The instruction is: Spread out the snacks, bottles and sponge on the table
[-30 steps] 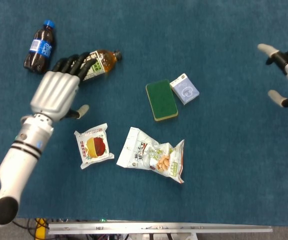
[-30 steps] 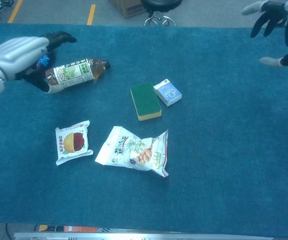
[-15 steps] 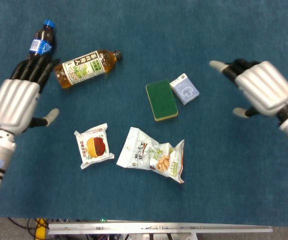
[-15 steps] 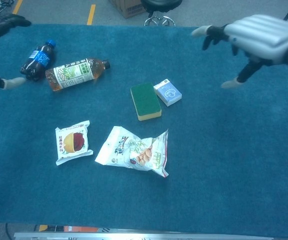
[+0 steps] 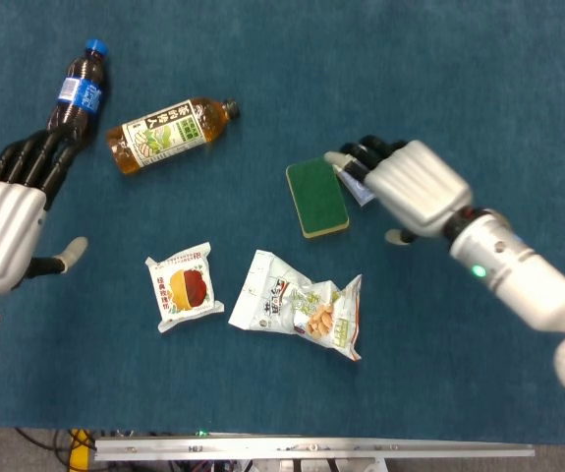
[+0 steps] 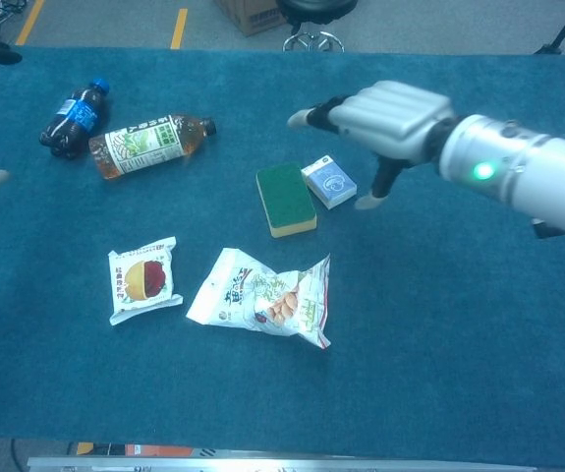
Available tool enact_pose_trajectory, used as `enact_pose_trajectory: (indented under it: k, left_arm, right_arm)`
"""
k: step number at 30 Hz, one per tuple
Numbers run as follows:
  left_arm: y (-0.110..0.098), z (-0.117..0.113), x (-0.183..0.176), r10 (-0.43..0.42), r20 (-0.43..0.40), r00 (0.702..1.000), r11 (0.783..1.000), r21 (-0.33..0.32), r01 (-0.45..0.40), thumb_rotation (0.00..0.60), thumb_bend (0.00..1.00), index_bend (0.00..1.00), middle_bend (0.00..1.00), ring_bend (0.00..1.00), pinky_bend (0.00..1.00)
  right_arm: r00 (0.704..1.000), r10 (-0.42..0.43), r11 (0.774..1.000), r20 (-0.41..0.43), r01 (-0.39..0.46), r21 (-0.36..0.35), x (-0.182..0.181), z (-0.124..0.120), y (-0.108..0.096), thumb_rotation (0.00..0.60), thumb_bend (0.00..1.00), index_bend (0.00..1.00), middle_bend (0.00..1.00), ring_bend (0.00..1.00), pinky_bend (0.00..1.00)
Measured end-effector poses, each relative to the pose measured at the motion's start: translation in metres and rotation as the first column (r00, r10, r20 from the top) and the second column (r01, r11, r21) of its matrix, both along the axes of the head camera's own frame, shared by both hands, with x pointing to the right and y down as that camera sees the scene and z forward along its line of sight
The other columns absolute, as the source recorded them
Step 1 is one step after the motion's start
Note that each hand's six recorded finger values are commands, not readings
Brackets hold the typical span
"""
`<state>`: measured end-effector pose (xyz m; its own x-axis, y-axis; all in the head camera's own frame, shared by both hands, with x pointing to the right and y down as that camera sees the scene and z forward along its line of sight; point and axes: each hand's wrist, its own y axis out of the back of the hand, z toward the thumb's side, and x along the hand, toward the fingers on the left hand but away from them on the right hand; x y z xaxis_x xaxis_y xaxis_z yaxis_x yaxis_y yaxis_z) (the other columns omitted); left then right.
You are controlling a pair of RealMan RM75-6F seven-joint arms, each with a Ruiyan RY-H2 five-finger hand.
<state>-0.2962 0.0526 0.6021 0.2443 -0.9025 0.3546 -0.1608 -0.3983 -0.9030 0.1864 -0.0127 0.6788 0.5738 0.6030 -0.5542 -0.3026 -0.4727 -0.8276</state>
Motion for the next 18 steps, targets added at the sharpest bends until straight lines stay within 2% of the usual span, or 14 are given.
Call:
enact_pose_trajectory:
  k: [4,13,18]
  left_arm:
    - [0.003,-0.001,-0.006,-0.015,0.005,1.000,1.000,-0.006,0.015,0.600,0.24,0.02,0.00,0.00,0.08]
    - [0.010,-0.001,-0.017,-0.041,0.014,0.999,0.999,-0.026,0.041,0.600,0.24,0.02,0.00,0.00,0.08]
    - [0.011,0.000,-0.021,-0.050,0.016,0.999,0.998,-0.032,0.050,0.600,0.24,0.02,0.00,0.00,0.08]
  right_arm:
    - [0.999,-0.029,1.000,-0.033,0.029,0.000,-0.019,0.013,-0.002,0.600,0.00,0.00,0.10,0.10,0.32]
    - [0.993,-0.036,0.999,-0.116,0.034,-0.025,-0.048,0.046,-0.006,0.600,0.00,0.00,0.10,0.09,0.30]
    - [0.986,-0.055,0.998,-0.157,0.055,-0.008,-0.062,0.059,-0.005,0.600,0.00,0.00,0.10,0.09,0.30]
